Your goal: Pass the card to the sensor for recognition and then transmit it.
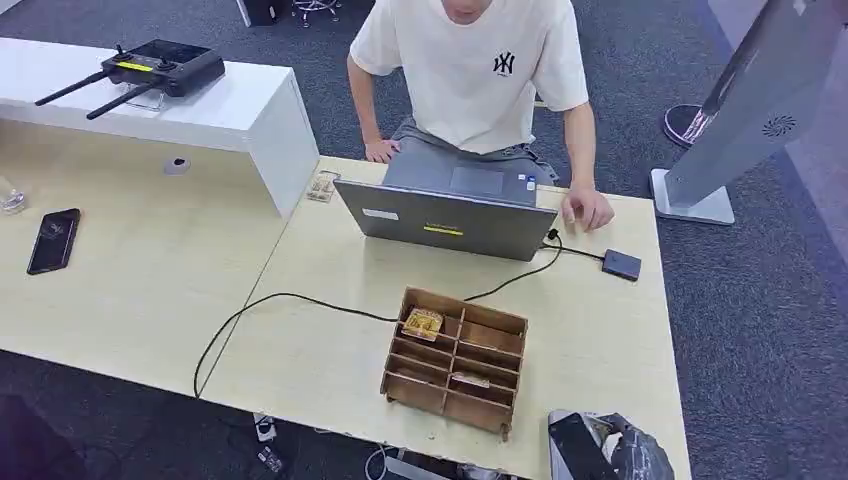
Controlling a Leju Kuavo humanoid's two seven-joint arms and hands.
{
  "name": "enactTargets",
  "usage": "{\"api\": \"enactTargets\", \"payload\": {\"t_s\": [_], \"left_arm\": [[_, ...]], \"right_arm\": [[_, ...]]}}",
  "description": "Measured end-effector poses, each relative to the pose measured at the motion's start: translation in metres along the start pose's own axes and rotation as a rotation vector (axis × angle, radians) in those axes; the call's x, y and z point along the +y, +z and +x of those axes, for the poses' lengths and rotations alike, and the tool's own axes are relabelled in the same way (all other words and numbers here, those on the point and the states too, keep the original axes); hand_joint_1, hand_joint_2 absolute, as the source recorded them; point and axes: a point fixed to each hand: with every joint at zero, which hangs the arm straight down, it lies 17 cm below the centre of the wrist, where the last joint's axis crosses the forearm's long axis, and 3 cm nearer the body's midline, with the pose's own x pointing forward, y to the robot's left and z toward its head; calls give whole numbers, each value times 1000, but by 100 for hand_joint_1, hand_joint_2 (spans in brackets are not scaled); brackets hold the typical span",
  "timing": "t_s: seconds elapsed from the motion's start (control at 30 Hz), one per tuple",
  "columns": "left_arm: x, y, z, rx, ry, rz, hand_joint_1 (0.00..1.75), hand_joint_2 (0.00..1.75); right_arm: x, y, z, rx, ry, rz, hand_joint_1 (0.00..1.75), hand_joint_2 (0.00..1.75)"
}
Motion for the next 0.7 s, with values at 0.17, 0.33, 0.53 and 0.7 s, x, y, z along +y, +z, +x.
{"api": "enactTargets", "payload": {"t_s": [0.17,0.33,0.53,0.7], "left_arm": [[0,0,0,3,12,-2,0,0],[-2,1,1,2,26,-4,0,0],[-5,2,2,-3,40,-9,0,0],[-5,2,3,-6,39,-7,0,0]], "right_arm": [[-15,5,16,-45,-18,-44,175,175],[-33,11,33,-94,-45,-97,175,175],[-58,19,60,-188,-110,-173,175,175],[-74,25,81,-259,-180,-223,175,175]]}}
